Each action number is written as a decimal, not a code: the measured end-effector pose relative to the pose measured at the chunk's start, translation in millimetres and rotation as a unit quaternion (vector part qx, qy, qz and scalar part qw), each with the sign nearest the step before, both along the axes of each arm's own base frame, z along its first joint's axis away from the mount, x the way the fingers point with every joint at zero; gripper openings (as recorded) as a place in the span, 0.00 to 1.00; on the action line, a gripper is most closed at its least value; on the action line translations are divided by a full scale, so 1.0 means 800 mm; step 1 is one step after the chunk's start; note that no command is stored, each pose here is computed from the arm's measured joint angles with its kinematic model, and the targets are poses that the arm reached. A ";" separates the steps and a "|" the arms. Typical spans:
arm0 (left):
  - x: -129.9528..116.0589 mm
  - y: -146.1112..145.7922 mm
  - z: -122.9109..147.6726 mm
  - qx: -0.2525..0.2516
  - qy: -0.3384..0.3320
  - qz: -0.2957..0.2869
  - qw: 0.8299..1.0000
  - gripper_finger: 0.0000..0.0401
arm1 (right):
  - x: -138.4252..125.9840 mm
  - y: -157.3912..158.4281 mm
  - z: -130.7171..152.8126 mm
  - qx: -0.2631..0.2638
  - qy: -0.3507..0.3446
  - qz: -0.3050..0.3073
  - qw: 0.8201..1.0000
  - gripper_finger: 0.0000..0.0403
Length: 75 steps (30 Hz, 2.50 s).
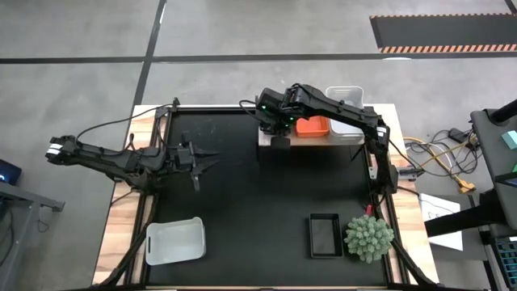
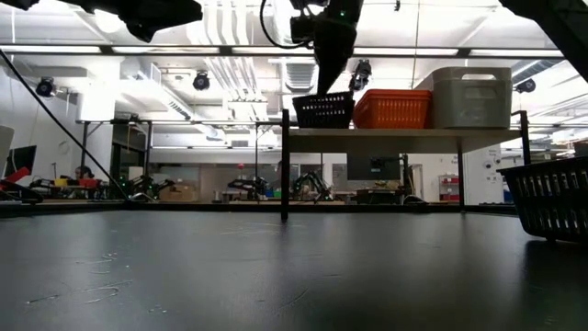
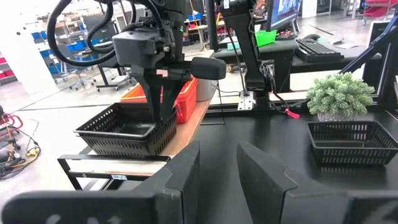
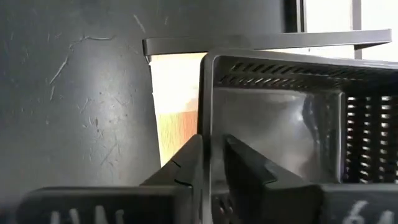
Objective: Stack baskets on shelf by color
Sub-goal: Stack the left black basket on the black basket on the shelf, then stack the white bin on the white bin on the shelf
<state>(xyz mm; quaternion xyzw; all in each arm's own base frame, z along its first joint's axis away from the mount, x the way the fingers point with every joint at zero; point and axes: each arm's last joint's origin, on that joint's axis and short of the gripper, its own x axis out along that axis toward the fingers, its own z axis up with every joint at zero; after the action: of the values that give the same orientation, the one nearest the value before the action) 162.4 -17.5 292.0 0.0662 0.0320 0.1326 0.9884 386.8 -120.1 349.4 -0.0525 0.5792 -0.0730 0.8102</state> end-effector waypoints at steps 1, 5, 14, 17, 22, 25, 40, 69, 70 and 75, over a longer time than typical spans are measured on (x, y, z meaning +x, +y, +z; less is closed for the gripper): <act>0.000 0.000 0.000 0.000 0.000 0.000 1.000 0.23 | -0.001 0.000 0.000 0.001 0.002 0.000 1.000 0.17; 0.000 0.000 0.000 0.000 0.000 0.000 1.000 0.23 | -0.002 0.001 0.005 -0.001 -0.001 0.000 1.000 0.20; 0.001 0.000 0.003 0.009 -0.011 0.000 1.000 0.23 | 0.029 -0.004 0.021 -0.037 -0.131 0.001 0.991 0.14; 0.001 0.000 0.004 0.011 -0.012 0.000 1.000 0.23 | 0.041 -0.007 0.016 -0.041 -0.155 0.000 0.987 0.09; 0.001 0.000 0.004 0.021 -0.009 -0.001 1.000 0.23 | 0.047 -0.009 0.004 -0.033 -0.141 -0.002 0.989 0.03; 0.001 0.000 0.004 0.023 -0.009 -0.001 1.000 0.23 | 0.048 -0.009 -0.003 -0.028 -0.127 -0.005 0.992 0.02; 0.002 0.000 0.005 0.023 -0.012 -0.001 1.000 0.23 | 0.044 -0.008 -0.019 -0.010 -0.079 -0.023 0.997 0.02; 0.008 -0.001 0.006 0.012 -0.029 0.000 0.999 0.23 | 0.049 0.231 -0.064 -0.001 -0.157 0.209 0.965 0.02; 0.009 -0.002 0.007 0.008 -0.034 0.000 0.999 0.23 | 0.049 0.238 -0.074 -0.002 -0.160 0.218 0.963 0.02; 0.016 -0.003 0.007 -0.001 -0.047 -0.002 0.999 0.23 | 0.044 0.260 -0.116 0.019 -0.161 0.247 0.955 0.02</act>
<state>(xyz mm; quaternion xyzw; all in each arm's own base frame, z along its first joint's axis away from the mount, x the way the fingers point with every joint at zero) 175.5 -20.1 297.6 0.0594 -0.0149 0.1335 0.9892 422.2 87.9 256.8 -0.1658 0.4114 0.1328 0.8863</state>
